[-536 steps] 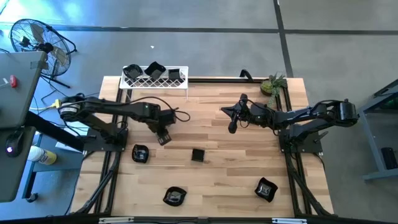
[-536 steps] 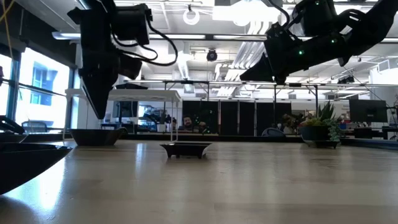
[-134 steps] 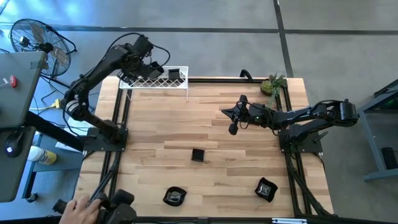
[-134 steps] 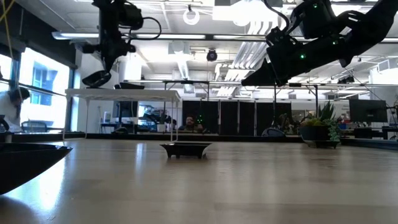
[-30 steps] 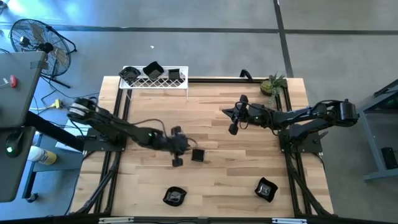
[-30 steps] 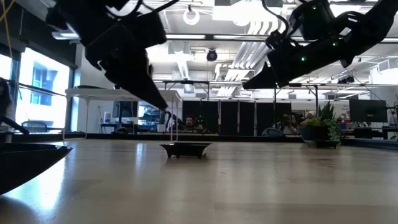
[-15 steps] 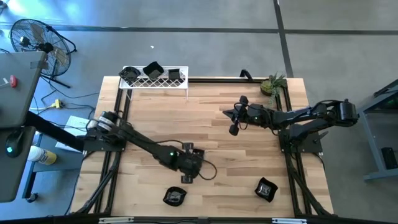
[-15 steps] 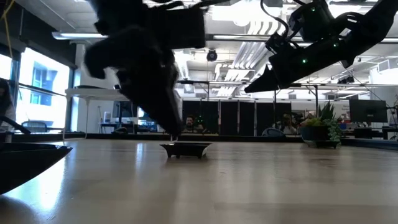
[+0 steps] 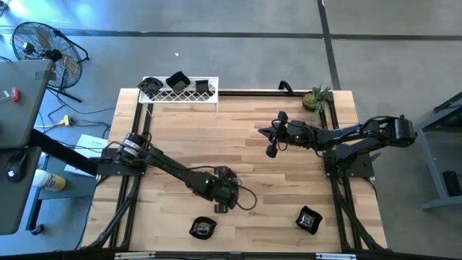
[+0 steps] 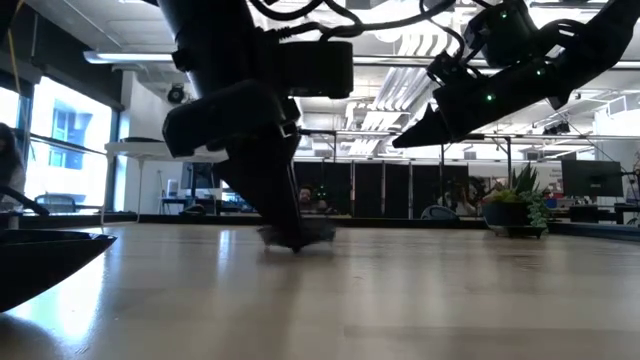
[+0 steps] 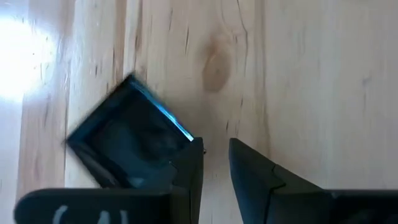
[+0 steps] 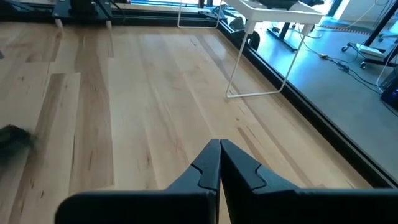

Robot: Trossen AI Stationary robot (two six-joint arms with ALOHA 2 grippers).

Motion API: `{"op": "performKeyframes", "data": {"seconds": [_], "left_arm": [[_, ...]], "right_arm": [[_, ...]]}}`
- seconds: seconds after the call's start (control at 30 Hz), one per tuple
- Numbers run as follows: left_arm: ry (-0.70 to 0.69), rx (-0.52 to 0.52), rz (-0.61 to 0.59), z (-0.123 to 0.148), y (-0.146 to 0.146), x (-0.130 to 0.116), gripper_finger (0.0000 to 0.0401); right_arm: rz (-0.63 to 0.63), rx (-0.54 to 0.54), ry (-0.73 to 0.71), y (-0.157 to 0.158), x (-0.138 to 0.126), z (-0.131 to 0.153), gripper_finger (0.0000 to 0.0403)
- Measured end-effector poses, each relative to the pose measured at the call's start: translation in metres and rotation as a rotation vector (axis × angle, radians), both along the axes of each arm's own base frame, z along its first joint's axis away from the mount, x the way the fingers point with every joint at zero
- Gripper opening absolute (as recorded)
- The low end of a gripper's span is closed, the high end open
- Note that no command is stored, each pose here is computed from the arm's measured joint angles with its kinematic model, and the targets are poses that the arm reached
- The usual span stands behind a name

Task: Pick & Place Mini shaped plates
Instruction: Stack the black square plate on top of the black square plate on the shelf

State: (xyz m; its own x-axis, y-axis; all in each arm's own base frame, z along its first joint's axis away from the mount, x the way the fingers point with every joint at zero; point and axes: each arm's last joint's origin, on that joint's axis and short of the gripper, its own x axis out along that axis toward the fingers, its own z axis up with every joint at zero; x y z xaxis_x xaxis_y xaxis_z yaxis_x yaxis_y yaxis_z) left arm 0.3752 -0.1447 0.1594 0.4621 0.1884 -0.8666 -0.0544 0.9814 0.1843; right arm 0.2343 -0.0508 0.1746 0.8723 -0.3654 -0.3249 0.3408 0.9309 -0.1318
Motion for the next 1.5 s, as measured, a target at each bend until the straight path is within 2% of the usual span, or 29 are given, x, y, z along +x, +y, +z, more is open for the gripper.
{"op": "performKeyframes", "data": {"seconds": [0.2,0.47,0.6,0.77,1.1,1.5], "left_arm": [[0.007,0.005,0.0,0.0,0.0,-0.001,0.0081],[0.02,0.009,0.026,-0.001,0.002,-0.002,0.0151],[-0.015,0.055,0.061,0.0,0.003,-0.001,0.0162],[-0.035,0.11,0.022,0.001,0.003,0.001,0.0152],[-0.004,0.202,-0.23,-0.004,0.001,0.007,0.0124],[0.02,0.231,-0.284,-0.005,0.005,0.009,0.0069]], "right_arm": [[0.0,0.0,-0.001,0.0,0.0,0.0,0.0006],[0.002,-0.004,0.001,0.0,0.0,0.0,0.0003],[0.002,-0.004,0.001,0.0,0.0,0.0,0.0006],[0.002,-0.004,0.001,0.0,0.0,0.0,0.0002],[0.002,-0.004,0.001,0.0,0.0,0.0,0.0004],[0.003,-0.006,0.002,0.0,0.0,0.0,0.0005]]}}
